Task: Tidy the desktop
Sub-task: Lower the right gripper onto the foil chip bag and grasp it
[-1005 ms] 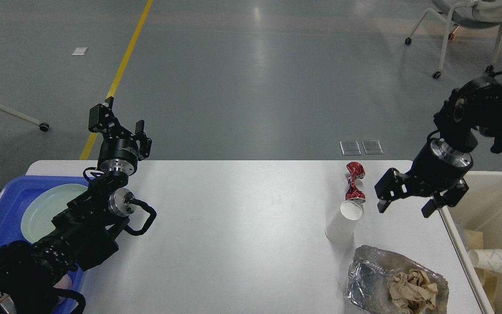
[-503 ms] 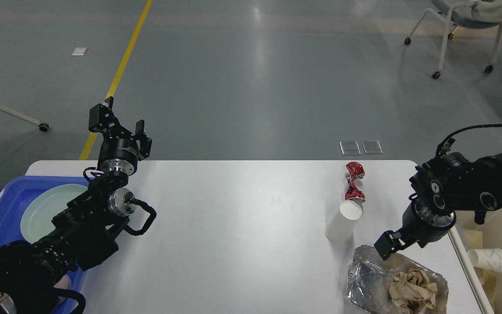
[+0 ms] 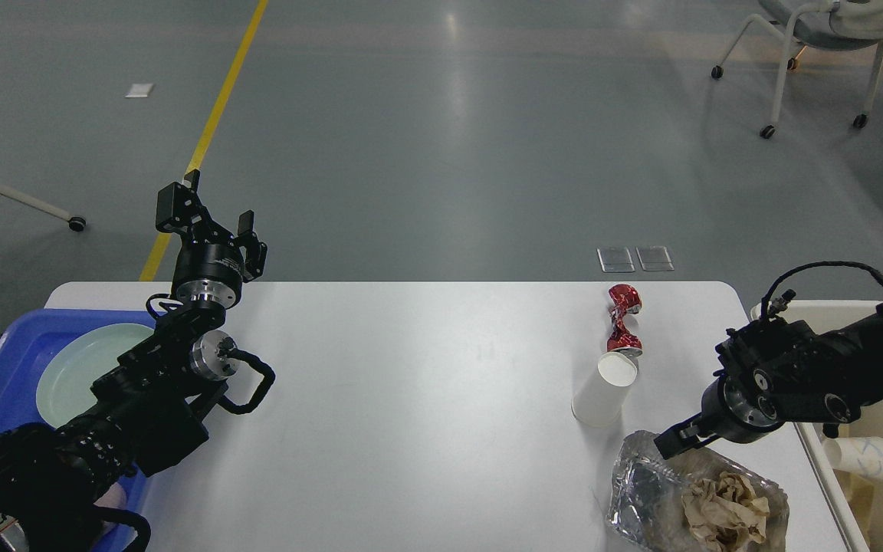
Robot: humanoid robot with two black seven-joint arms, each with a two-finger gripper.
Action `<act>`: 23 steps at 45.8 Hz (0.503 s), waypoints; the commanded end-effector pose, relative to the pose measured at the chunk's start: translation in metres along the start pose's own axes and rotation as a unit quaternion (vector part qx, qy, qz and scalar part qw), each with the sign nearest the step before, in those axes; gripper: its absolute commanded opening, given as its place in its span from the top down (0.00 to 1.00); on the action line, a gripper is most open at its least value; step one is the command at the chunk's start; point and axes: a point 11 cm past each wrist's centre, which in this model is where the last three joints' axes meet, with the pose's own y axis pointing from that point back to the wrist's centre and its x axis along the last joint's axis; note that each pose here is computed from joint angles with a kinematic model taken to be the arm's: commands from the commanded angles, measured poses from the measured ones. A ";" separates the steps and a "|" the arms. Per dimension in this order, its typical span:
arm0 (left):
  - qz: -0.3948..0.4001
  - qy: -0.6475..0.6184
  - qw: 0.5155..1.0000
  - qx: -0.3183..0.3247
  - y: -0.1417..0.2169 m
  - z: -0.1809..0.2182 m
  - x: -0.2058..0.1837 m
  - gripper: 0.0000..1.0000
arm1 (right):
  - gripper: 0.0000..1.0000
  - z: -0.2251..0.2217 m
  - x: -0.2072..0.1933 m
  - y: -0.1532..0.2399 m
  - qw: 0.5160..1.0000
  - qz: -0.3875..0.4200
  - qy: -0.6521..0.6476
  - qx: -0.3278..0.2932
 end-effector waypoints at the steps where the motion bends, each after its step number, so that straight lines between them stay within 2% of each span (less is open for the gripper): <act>1: -0.001 0.000 1.000 0.000 0.000 0.000 0.000 0.00 | 0.08 0.005 -0.005 -0.008 1.000 -0.002 -0.007 -0.005; 5: 0.000 -0.001 1.000 0.000 0.000 0.000 0.000 0.00 | 0.19 0.009 -0.008 -0.012 1.000 -0.003 -0.011 -0.009; 9: 0.000 0.001 1.000 0.000 0.000 0.000 0.000 0.00 | 0.25 0.010 -0.012 -0.016 1.000 -0.007 -0.012 -0.010; 14: 0.000 0.000 1.000 0.000 0.000 0.000 0.000 0.00 | 0.29 0.010 -0.013 -0.016 1.000 -0.007 -0.013 -0.009; 19: 0.000 0.000 1.000 0.000 0.000 0.000 0.000 0.00 | 0.39 0.007 -0.013 -0.016 1.000 -0.008 -0.015 -0.001; 23: -0.001 0.000 1.000 0.000 0.000 0.000 0.000 0.00 | 0.42 0.005 -0.013 -0.015 1.000 -0.008 -0.016 0.006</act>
